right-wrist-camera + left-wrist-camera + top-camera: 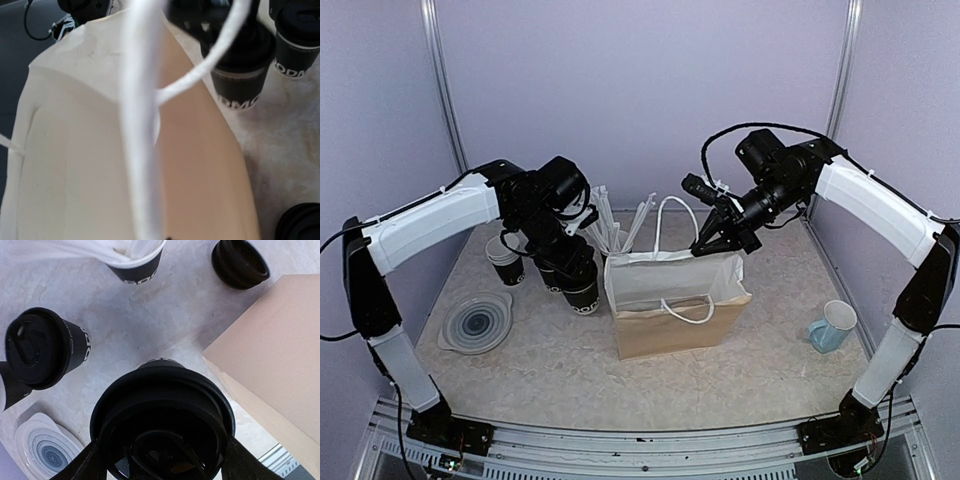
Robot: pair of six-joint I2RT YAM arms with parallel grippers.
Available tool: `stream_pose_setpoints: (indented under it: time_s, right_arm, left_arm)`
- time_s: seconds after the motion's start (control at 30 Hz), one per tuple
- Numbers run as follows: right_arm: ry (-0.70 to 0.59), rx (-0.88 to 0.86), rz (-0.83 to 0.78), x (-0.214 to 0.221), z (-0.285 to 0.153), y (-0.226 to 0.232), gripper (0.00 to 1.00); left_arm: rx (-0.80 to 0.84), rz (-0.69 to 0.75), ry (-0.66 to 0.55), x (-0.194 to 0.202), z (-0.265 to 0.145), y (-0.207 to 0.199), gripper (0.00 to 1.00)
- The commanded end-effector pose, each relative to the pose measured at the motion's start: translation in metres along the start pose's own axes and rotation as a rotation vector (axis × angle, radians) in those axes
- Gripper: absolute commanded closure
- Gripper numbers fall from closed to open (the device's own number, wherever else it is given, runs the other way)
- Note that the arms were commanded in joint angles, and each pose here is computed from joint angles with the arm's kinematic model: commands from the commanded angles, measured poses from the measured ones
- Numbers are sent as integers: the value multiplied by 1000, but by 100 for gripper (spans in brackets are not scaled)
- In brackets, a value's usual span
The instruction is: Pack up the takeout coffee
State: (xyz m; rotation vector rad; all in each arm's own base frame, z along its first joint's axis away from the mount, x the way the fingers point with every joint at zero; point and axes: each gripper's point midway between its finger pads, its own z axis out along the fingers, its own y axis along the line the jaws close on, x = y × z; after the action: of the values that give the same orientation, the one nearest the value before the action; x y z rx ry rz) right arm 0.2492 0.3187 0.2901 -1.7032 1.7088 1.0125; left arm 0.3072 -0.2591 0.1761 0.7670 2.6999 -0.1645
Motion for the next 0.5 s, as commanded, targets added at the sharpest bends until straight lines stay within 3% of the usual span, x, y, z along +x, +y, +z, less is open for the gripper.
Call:
stream_pose_setpoints:
  time_s: [0.0, 0.3, 0.47]
  right_arm:
    - [-8, -15, 24, 3, -7, 16, 100]
    - [-43, -68, 65, 3, -8, 33, 100]
    - [-59, -91, 97, 6, -8, 42, 100]
  left_arm:
    - [-28, -14, -175, -12, -78, -12, 38]
    - [109, 115, -627, -22, -245, -89, 42]
    - [245, 216, -742, -6, -292, -142, 42]
